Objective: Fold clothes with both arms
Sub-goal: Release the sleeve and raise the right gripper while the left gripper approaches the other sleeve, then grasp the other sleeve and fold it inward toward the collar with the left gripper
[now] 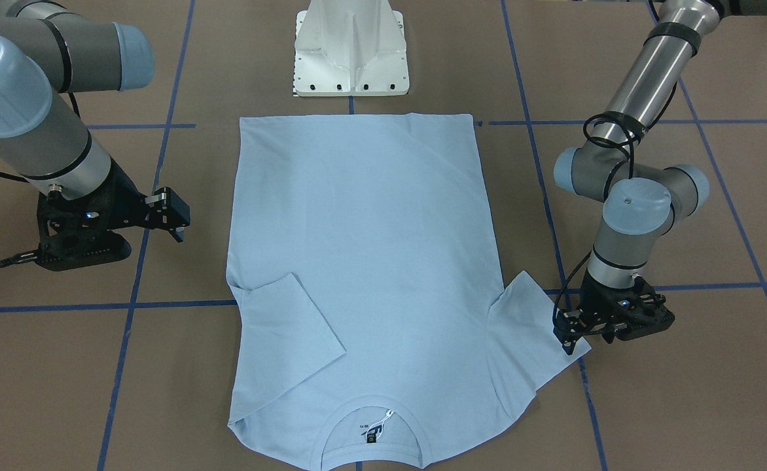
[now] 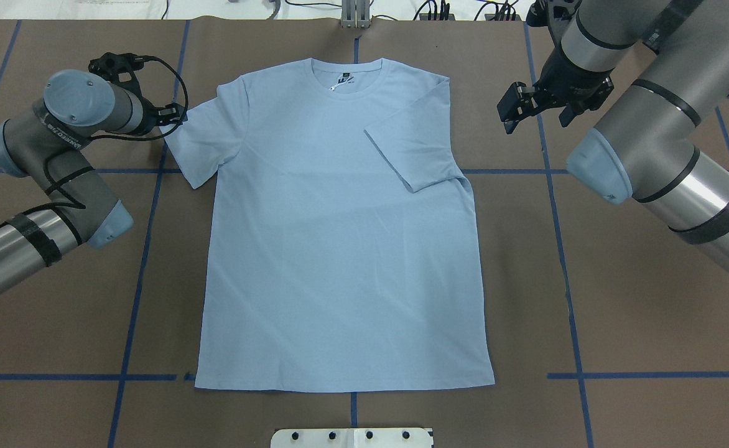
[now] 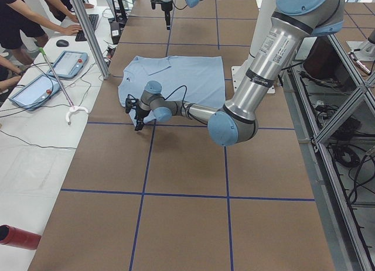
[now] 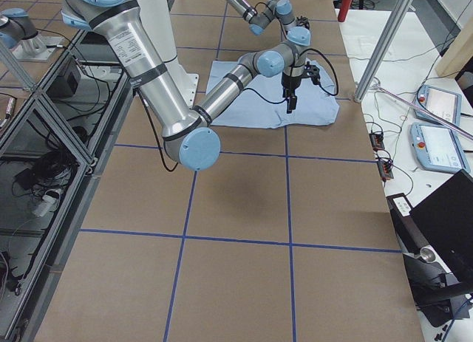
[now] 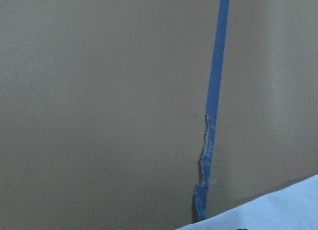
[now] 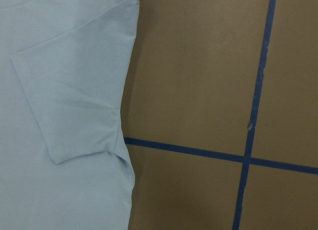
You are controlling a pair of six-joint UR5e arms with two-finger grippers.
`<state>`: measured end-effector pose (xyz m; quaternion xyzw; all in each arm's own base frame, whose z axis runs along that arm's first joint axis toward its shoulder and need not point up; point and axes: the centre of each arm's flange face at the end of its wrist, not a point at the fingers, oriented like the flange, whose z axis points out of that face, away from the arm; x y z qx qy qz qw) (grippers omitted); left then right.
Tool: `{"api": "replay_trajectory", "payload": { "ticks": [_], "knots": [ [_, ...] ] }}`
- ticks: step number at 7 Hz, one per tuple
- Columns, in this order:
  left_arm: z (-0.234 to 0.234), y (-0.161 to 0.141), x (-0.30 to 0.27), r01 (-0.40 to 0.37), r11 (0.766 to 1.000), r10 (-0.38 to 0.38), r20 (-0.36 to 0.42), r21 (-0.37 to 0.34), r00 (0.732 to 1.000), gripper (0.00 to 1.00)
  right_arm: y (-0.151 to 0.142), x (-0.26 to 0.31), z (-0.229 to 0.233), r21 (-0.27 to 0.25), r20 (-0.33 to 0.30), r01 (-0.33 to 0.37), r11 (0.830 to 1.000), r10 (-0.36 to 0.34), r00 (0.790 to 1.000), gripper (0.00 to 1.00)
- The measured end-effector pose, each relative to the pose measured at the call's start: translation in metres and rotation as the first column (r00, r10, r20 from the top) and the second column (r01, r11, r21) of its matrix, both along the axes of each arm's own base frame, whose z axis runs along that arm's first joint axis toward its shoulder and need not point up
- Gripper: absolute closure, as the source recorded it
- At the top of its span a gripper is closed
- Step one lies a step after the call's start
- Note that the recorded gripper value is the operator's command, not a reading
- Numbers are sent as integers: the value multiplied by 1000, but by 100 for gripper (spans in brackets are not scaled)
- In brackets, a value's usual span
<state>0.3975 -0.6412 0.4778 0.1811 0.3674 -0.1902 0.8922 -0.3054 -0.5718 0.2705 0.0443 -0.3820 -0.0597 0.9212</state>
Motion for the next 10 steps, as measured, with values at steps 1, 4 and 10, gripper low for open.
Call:
{"api": "replay_trajectory", "payload": {
  "ticks": [1,4,10],
  "knots": [
    [-1,1,1,-1,1000,1,-1,0,1000,27,0,0,0,0,0,0,1000,0,1000,0],
    [-3,1,4,0,1000,0,-5,-1,1000,63,0,0,0,0,-1,0,1000,0,1000,0],
    [-22,1,3,-7,1000,8,-23,13,1000,100,-3,-1,4,-6,-7,-1,1000,0,1000,0]
  ]
}}
